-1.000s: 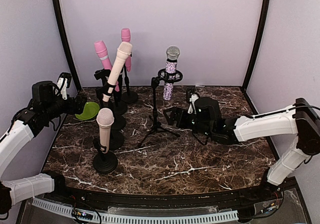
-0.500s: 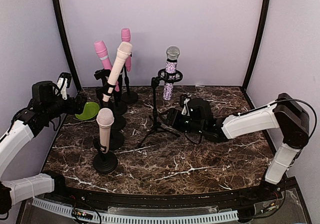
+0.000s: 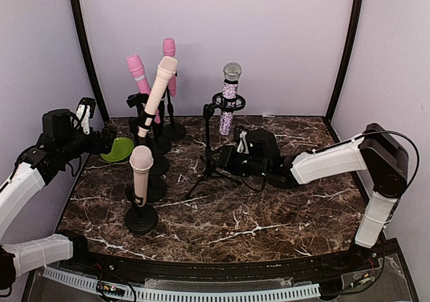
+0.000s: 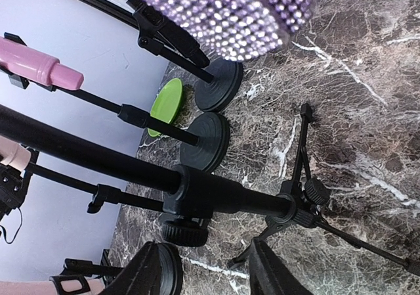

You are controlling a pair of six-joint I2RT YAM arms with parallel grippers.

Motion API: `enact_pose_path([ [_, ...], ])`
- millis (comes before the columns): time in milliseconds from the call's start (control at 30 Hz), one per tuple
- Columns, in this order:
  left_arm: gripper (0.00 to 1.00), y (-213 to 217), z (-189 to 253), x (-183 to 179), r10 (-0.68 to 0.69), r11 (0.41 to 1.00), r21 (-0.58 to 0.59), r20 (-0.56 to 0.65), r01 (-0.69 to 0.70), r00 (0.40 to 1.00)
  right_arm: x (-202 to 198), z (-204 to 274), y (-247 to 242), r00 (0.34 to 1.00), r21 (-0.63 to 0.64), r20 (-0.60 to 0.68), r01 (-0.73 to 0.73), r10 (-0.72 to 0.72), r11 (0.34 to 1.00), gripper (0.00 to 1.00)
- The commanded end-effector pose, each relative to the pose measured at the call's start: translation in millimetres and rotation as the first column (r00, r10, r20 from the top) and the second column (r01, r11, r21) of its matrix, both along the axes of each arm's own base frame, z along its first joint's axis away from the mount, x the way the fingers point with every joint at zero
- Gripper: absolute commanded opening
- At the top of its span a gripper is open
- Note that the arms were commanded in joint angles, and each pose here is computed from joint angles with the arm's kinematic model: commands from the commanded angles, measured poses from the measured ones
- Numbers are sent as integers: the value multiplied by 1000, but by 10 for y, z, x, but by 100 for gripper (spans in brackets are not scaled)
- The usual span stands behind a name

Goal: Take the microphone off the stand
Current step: Unscrew the knob on the stand of the microphone stand.

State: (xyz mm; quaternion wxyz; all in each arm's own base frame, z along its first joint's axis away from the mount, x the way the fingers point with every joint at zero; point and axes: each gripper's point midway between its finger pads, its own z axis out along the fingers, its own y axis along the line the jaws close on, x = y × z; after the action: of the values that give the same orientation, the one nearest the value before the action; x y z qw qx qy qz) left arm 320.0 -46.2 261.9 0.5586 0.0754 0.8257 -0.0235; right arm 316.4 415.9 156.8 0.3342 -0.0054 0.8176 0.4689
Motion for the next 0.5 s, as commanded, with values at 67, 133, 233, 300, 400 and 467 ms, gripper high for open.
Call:
enact_pose_path([
  [67,96,11,62,-16,-4,1000,5,30,4,1000,23,160,162,999,56,37,-28,26,998,44],
  [133,96,11,63,-16,-4,1000,4,30,4,1000,30,155,172,999,58,37,-28,26,998,44],
  [233,96,12,66,-18,-4,1000,5,32,4,999,39,167,190,999,65,39,-30,28,997,44],
  [300,96,13,70,-20,-4,1000,6,33,4,999,36,177,204,999,71,41,-33,30,997,45],
  [400,96,12,70,-21,-5,1000,6,33,5,999,45,200,211,999,78,46,-31,27,996,48],
  [467,96,12,72,-21,-5,1000,6,34,5,999,59,210,218,998,79,50,-28,24,996,49],
])
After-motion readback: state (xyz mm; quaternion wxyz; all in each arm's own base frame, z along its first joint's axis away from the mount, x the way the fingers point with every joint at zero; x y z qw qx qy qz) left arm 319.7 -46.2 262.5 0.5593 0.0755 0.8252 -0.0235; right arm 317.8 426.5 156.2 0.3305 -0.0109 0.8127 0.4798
